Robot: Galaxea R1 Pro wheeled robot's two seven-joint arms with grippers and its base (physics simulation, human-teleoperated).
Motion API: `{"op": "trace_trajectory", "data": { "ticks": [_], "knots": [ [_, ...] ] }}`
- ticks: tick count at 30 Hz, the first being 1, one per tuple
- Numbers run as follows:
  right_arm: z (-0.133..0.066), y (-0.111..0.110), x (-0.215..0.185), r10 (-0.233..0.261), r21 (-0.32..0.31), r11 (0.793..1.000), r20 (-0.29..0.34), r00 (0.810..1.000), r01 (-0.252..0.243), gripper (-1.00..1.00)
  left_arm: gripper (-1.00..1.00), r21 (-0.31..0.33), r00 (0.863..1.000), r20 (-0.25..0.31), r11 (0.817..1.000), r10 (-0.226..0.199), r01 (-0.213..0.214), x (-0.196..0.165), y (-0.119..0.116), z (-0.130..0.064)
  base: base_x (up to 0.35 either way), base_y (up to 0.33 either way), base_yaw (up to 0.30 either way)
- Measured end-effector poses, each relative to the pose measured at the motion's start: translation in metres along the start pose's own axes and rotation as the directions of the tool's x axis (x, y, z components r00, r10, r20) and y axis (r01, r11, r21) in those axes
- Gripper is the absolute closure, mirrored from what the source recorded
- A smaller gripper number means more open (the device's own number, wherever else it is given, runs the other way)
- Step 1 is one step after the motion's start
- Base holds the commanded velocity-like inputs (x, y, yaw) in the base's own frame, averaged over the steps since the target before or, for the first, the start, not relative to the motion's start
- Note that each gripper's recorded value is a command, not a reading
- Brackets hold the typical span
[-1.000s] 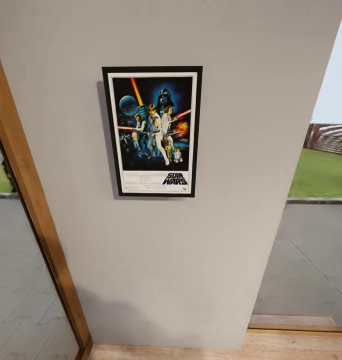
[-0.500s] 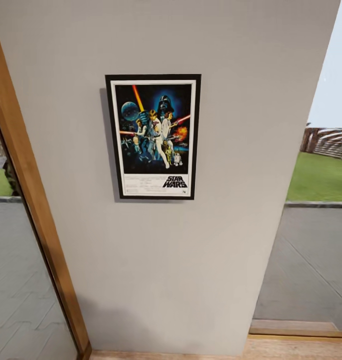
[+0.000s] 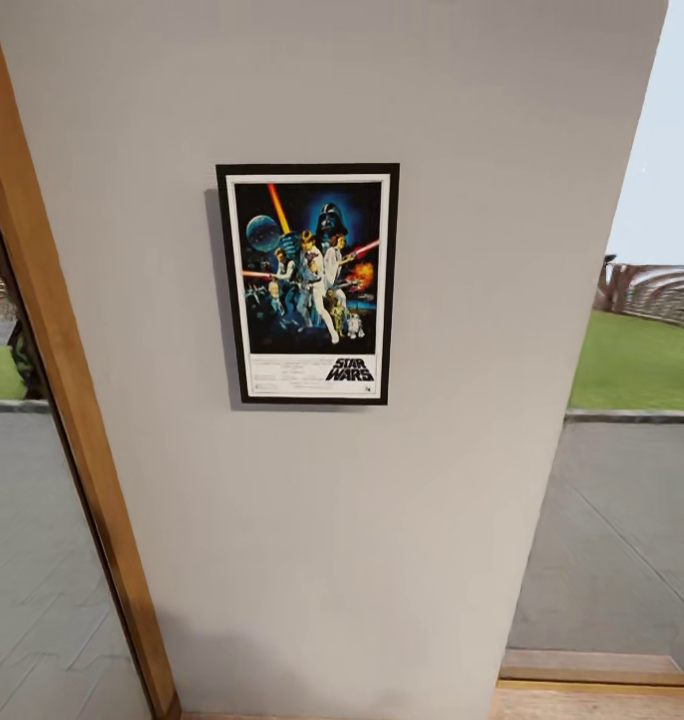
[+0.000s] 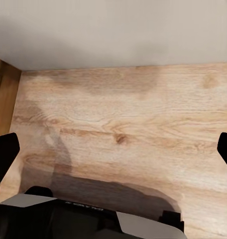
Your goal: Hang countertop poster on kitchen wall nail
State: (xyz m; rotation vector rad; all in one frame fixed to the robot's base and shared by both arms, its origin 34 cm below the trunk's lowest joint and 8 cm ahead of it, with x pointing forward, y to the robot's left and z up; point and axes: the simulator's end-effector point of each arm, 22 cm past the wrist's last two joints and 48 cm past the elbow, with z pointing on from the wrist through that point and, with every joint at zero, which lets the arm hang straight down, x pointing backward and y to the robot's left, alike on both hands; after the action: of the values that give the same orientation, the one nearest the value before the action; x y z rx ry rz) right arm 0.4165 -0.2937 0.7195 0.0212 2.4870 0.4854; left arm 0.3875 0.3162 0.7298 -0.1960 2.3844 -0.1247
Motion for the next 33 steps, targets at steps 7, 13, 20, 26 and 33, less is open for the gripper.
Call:
{"op": "trace_trajectory", "data": {
  "ticks": [7,13,20,26,33],
  "knots": [
    [-0.001,0.001,-0.004,-0.003,0.0,1.0,0.011,1.0,0.003,-1.0,-1.0,0.002,1.0,0.011,1.0,0.0,0.0,-0.004,-0.001,0.0,0.0,0.0,0.0],
    [-0.002,-0.021,-0.005,-0.005,0.102,0.995,0.013,1.0,0.004,-1.0,-1.0,0.002,1.0,0.014,1.0,0.0,0.0,-0.005,-0.001,0.0,0.0,0.0,0.0],
    [-0.019,-0.058,0.044,0.044,0.235,0.972,-0.083,0.996,-0.023,-1.0,-1.0,0.003,1.0,0.014,1.0,-0.001,0.001,-0.005,-0.002,0.0,0.0,0.0,0.0],
    [-0.027,-0.068,0.066,0.07,0.272,0.962,-0.122,0.99,-0.035,-1.0,-1.0,0.003,1.0,0.015,1.0,0.001,-0.001,-0.006,-0.001,0.0,0.0,0.0,0.0],
    [-0.027,-0.065,0.071,0.076,0.273,0.961,-0.13,0.989,-0.038,-1.0,-1.0,0.003,1.0,0.015,1.0,0.001,-0.001,-0.006,-0.001,0.0,0.0,0.0,0.0]
  ]
}}
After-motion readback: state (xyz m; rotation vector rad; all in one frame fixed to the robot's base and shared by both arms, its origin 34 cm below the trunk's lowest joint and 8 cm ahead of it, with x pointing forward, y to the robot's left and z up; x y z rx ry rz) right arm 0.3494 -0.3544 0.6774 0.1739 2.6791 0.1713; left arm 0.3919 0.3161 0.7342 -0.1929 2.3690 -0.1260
